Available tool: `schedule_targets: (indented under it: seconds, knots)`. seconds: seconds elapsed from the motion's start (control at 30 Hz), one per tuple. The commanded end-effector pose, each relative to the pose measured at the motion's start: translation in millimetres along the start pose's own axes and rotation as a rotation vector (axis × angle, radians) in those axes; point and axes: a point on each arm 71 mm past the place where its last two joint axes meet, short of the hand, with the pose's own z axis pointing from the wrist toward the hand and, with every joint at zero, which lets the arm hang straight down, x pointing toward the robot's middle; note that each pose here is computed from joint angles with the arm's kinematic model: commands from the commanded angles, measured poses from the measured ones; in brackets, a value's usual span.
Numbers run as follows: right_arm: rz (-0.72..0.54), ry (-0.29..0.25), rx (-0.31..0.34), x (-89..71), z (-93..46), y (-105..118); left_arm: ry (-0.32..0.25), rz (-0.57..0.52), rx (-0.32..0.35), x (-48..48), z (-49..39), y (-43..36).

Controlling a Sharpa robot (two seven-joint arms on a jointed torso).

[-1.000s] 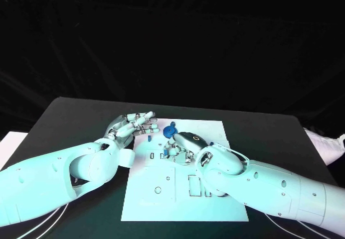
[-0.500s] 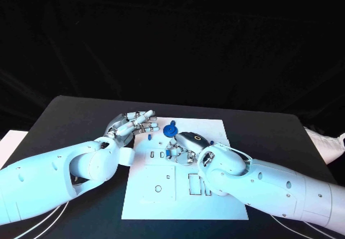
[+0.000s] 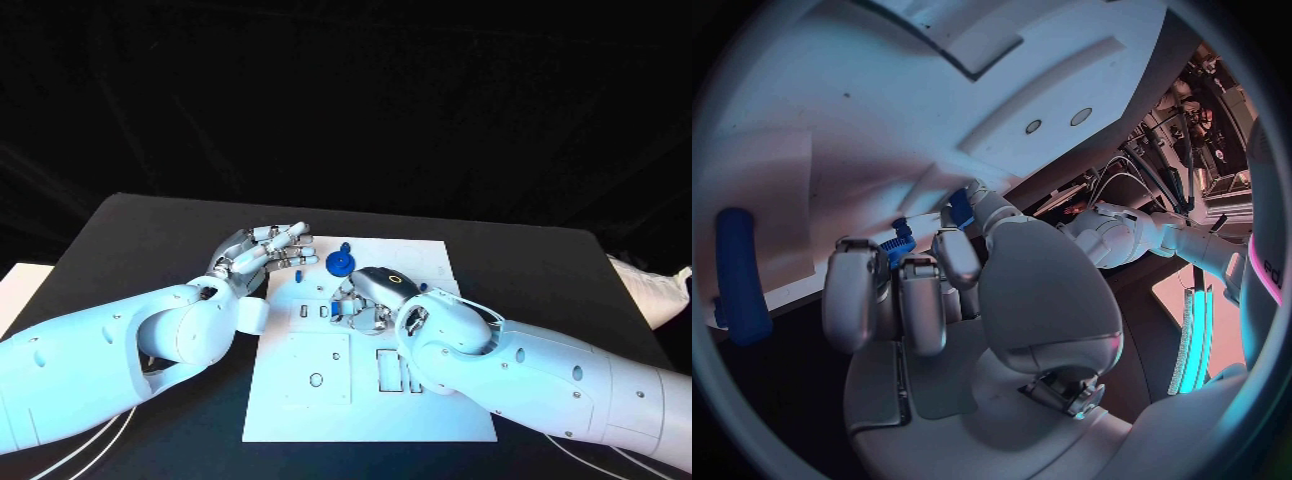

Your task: Assemble the parts on the task board

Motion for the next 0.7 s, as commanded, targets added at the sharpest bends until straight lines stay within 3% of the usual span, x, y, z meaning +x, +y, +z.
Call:
schedule_targets:
  seconds: [0.03,0.4,0.7]
  knots:
    - [-0.028,0.044,0.062,9.9,-2.1,-9,0.021,-0.011,0.008,2.8,0.4,-1.0]
    - [-0.011,-0.012,0.049,5.9,-2.3,-7,0.025,-0.013,0.003,3.5,0.7,-0.4]
    - [0.045,-0.145,-0.022,-5.9,-9.4,0,0.032,-0.002,-0.014,3.2,1.2,0.9]
